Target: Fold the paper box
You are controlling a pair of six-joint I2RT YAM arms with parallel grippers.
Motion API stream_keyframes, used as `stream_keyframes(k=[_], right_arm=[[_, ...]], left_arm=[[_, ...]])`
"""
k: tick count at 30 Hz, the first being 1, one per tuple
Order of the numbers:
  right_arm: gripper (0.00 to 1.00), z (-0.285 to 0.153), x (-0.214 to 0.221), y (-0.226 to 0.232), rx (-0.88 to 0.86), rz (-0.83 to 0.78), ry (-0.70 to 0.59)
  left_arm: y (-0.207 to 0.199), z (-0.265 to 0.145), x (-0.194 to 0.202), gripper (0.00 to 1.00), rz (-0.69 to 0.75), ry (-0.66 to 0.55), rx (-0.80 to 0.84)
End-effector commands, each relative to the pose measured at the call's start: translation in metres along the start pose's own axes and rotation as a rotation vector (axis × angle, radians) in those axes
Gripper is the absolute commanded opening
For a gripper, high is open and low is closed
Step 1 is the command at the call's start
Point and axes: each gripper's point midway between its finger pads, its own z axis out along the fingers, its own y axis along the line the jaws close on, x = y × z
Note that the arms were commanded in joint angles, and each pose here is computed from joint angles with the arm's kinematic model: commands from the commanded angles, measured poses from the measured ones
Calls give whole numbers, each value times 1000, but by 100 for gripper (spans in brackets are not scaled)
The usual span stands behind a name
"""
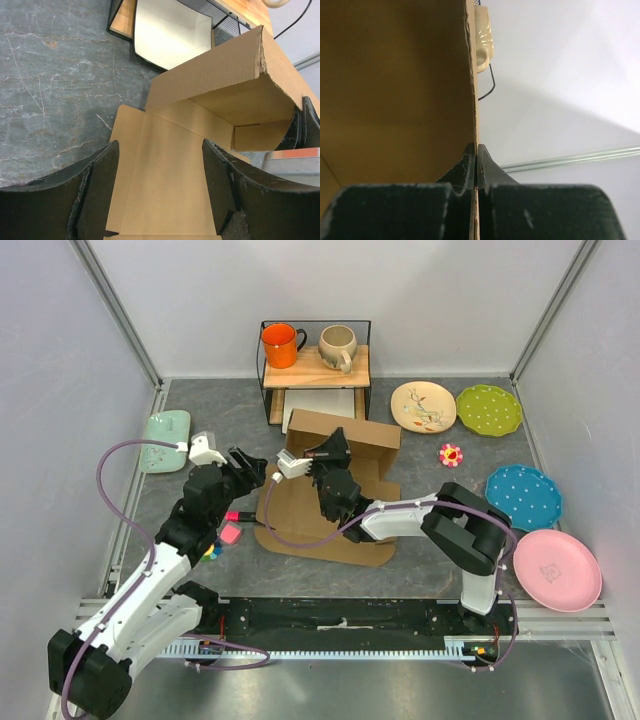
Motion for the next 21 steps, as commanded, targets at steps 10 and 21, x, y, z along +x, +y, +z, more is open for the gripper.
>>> stream_keyframes(k=[10,21], right_arm=[[48,-42,-22,18,39,62,-58],[66,-78,-33,-25,160,143,-54]], left_arm=[[0,9,-7,75,-34,-7,2],[0,14,-5,75,-23,12,-3]])
